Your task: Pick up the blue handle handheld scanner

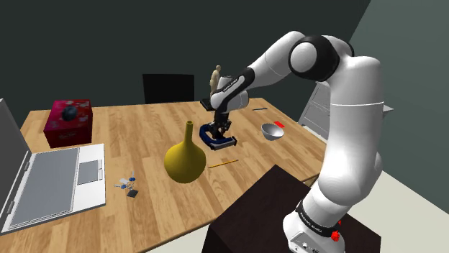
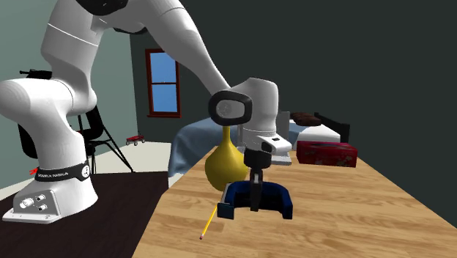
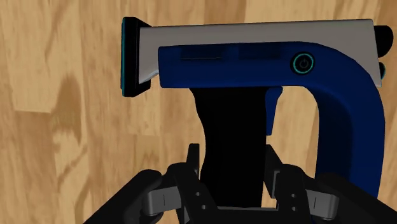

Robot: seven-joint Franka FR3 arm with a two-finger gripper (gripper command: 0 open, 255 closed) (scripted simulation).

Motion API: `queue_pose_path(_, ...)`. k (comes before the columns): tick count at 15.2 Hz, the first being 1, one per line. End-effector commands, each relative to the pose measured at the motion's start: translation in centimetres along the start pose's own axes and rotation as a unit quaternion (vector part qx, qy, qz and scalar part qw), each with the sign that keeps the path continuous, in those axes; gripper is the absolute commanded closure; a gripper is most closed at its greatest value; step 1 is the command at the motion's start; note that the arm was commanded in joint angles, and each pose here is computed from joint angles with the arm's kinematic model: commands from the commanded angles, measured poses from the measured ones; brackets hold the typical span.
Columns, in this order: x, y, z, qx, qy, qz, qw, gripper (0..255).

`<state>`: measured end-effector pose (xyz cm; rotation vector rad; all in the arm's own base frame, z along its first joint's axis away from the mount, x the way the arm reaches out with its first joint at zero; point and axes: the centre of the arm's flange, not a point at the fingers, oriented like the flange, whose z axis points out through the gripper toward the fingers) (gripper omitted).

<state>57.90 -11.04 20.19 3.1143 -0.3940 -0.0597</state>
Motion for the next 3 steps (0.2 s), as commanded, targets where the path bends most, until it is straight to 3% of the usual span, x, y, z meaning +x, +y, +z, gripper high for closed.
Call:
queue_pose_path(1, -0.01, 0.04, -1.16, 0.000, 0.000, 0.000, 1.0000, 255)
queue_pose_path(3, -0.01, 0.04, -1.24, 0.000, 0.000, 0.000, 1.0000, 255)
